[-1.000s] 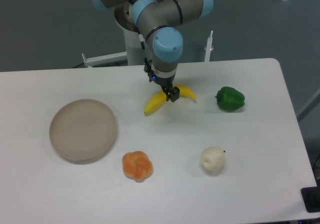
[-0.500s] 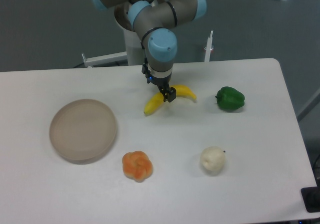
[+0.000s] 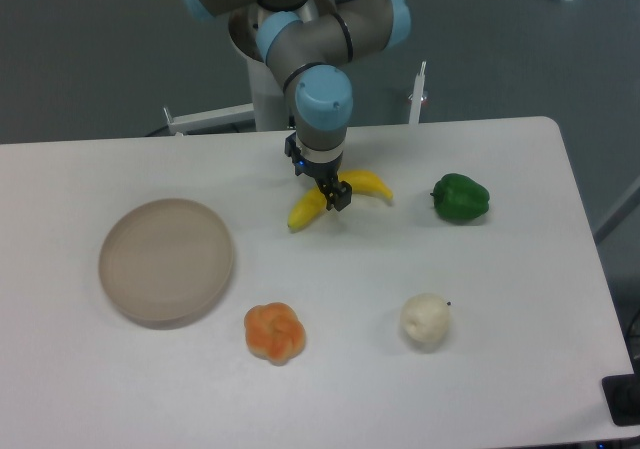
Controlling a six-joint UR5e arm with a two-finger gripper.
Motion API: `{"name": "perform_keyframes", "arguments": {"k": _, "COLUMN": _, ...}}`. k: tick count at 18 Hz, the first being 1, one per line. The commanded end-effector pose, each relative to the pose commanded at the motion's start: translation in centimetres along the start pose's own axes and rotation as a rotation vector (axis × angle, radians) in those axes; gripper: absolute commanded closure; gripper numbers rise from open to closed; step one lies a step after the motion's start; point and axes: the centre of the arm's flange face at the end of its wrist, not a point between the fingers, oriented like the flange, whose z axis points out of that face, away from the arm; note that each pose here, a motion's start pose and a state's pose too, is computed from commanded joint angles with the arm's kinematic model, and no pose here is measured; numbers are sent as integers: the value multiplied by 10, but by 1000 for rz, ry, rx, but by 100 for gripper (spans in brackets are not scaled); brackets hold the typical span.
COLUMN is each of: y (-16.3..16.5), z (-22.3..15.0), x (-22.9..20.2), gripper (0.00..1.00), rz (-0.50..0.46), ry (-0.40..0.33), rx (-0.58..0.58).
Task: Pick up the banana from the table
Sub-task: 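Lift the banana and carry it toward the green pepper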
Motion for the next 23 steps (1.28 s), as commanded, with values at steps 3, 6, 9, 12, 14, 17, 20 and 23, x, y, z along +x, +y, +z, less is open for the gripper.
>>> {"name": "perform_keyframes", "arguments": {"k": 3, "y": 0, "z": -2, "x": -2, "gripper": 57, "rz": -11, "ry": -4, "rx": 3}}
{"name": "perform_keyframes", "arguments": {"k": 6, "y": -2, "z": -15, "x": -11, "gripper": 67, "rz": -52, "ry": -33, "rx": 11}}
{"name": "perform_keyframes", "arguments": {"k": 9, "y": -4, "z": -44, "x": -30, "gripper": 67, "rz": -59, "ry": -90, "rx": 12}}
{"name": "perform_keyframes", "arguments": {"k": 12, "y": -5, "z": -63, "x": -45, "gripper": 67, "rz": -66, "ry": -107, "rx": 15}}
{"name": "perform_keyframes", "arguments": {"k": 14, "y": 0, "z": -84, "x": -62, "gripper": 67, "rz": -81, "ry": -124, "rx": 23}}
{"name": "perform_keyframes", "arguments": {"k": 17, "y": 3, "z": -112, "x": -83, "gripper": 67, "rz": -97, "ry": -179, "rx": 42}}
{"name": "perform_keyframes", "arguments": {"k": 20, "y": 4, "z": -126, "x": -103, "gripper": 67, "rz": -106, "ry": -211, "rx": 40}}
{"name": "perform_keyframes", "arguments": {"k": 23, "y": 10, "z": -142, "x": -125, "gripper": 67, "rz": -124, "ry": -237, "rx": 48}}
